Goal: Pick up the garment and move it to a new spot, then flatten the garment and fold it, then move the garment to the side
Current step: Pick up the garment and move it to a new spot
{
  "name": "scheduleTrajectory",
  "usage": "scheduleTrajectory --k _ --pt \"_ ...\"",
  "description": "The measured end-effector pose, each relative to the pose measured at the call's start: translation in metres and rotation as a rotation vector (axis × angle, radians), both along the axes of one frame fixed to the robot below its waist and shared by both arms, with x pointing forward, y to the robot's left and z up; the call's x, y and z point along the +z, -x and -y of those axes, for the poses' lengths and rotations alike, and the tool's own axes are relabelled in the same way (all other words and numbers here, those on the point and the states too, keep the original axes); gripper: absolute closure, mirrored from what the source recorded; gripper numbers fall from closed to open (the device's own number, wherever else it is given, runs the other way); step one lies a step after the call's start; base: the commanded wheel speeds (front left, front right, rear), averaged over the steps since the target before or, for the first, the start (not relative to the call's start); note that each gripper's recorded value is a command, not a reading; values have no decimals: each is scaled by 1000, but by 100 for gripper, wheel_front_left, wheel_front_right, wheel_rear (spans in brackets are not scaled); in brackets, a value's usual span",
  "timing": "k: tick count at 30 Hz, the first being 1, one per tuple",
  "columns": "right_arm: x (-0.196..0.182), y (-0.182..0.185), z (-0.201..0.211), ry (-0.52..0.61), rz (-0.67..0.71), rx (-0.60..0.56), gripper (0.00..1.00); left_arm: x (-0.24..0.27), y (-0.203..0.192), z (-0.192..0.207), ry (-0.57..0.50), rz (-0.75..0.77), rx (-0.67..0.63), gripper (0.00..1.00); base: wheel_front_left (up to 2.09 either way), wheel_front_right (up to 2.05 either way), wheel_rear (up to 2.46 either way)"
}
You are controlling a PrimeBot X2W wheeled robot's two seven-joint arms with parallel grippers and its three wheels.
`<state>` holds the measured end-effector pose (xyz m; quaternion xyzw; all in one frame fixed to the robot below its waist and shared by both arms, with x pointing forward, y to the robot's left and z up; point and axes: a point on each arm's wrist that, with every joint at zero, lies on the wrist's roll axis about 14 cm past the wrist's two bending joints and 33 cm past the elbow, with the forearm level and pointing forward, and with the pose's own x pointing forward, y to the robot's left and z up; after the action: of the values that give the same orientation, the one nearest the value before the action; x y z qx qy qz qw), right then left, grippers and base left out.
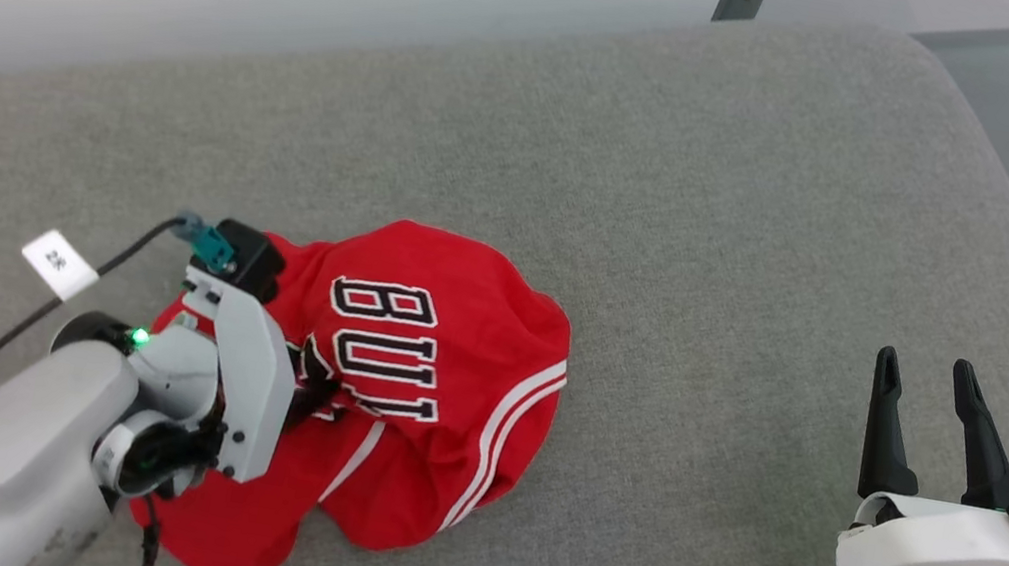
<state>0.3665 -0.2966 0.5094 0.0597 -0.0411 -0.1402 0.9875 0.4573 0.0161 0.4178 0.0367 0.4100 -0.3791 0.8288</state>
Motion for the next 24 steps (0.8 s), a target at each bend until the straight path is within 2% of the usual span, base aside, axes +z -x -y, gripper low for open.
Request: scheduleTrajectory --k 6,13,19,24 --pt "6 2 -7 7 19 25 0 30 -7 -5 33 79 24 0 0 0 0" --pt "15 2 -18 25 41 78 0 85 -16 -29 127 267 121 0 0 0 0" --pt "22 2 -30 27 59 132 0 123 -9 -71 203 447 253 0 0 0 0" --pt "27 -4 -46 30 75 187 0 142 2 -122 239 585 391 0 0 0 0"
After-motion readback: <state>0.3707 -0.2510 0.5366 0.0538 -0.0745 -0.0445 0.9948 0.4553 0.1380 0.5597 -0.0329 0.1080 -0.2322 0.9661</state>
